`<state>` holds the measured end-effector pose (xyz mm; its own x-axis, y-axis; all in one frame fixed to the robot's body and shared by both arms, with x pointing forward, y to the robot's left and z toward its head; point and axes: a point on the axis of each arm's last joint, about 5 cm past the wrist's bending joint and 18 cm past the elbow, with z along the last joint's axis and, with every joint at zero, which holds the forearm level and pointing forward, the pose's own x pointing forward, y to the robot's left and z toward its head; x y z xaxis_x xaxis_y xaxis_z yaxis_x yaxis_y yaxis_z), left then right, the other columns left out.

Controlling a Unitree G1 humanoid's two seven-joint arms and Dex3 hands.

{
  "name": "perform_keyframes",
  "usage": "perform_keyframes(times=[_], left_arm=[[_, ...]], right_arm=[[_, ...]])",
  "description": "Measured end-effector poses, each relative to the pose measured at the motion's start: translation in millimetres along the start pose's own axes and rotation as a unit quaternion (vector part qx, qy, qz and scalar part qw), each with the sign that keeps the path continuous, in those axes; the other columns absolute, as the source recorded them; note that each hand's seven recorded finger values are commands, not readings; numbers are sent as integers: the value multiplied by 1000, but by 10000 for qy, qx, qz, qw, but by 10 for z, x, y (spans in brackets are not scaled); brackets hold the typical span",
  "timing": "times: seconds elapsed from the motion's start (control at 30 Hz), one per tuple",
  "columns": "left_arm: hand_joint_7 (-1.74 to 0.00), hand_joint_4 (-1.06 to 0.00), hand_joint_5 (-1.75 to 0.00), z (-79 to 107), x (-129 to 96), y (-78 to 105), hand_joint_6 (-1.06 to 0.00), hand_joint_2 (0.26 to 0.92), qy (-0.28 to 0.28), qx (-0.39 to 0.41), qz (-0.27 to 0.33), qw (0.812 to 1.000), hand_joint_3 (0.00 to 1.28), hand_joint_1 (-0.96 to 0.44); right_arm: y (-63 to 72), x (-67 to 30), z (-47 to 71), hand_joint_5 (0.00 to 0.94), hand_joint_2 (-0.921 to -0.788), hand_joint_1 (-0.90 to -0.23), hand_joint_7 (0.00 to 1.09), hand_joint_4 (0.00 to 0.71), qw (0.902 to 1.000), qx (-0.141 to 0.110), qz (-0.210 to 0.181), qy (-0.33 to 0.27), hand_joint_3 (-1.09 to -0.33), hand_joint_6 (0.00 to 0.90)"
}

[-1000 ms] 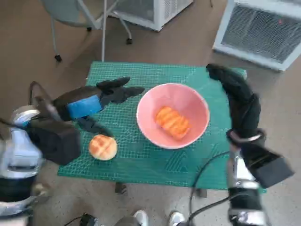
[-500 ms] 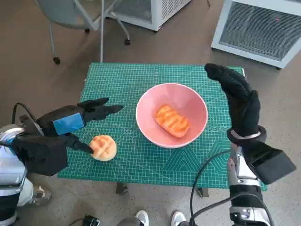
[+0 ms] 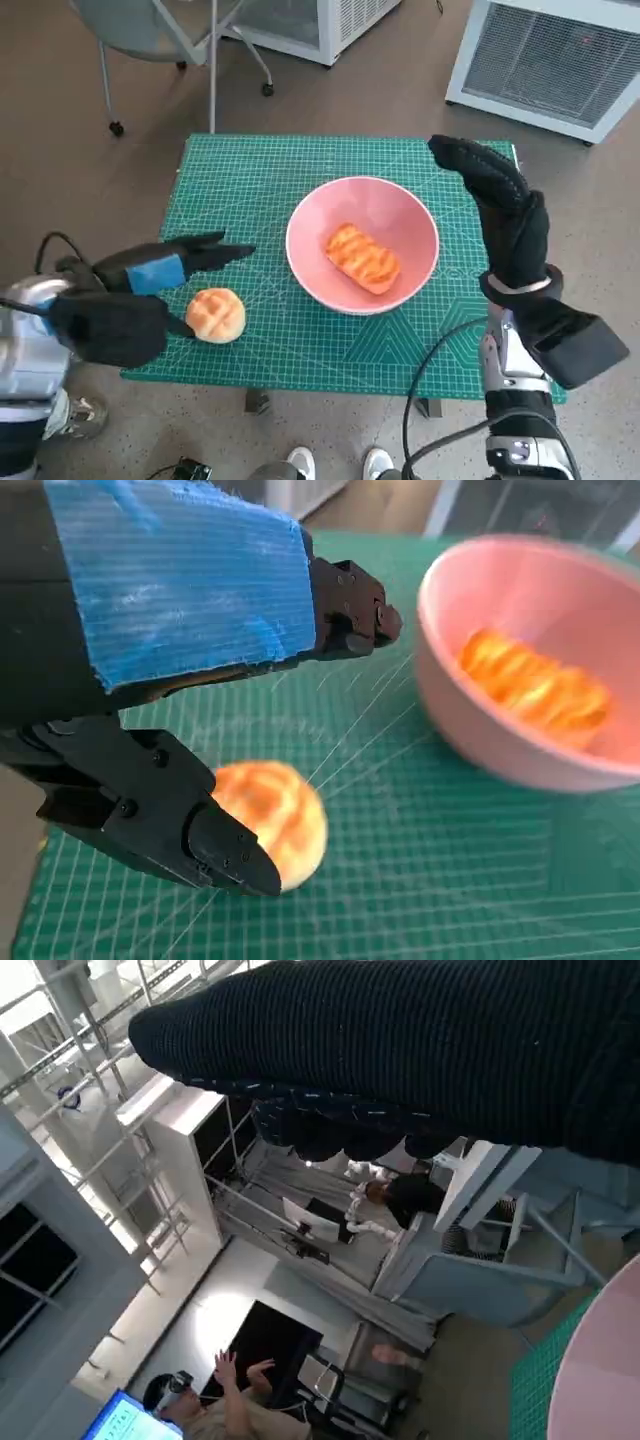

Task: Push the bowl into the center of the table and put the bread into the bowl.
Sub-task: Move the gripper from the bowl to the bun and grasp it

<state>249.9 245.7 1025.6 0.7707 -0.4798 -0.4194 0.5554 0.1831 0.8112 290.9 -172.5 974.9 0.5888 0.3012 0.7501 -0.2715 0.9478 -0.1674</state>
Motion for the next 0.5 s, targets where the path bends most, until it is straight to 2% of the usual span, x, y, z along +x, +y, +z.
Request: perform_keyframes(times=[0.27, 0.5], left_arm=[[-16, -55, -13, -26, 138, -142, -223, 724, 248, 4, -84, 9997, 6, -89], [-24, -132, -22, -51, 284, -291, -280, 737, 659, 121, -333, 9972, 10, -58]], right_arm=[[-3, 5, 4, 1, -921, -753, 466, 130, 10000, 8, 8, 2, -795, -1], [-9, 10, 12, 1, -921, -751, 466, 130, 10000, -1, 5, -15, -795, -1]])
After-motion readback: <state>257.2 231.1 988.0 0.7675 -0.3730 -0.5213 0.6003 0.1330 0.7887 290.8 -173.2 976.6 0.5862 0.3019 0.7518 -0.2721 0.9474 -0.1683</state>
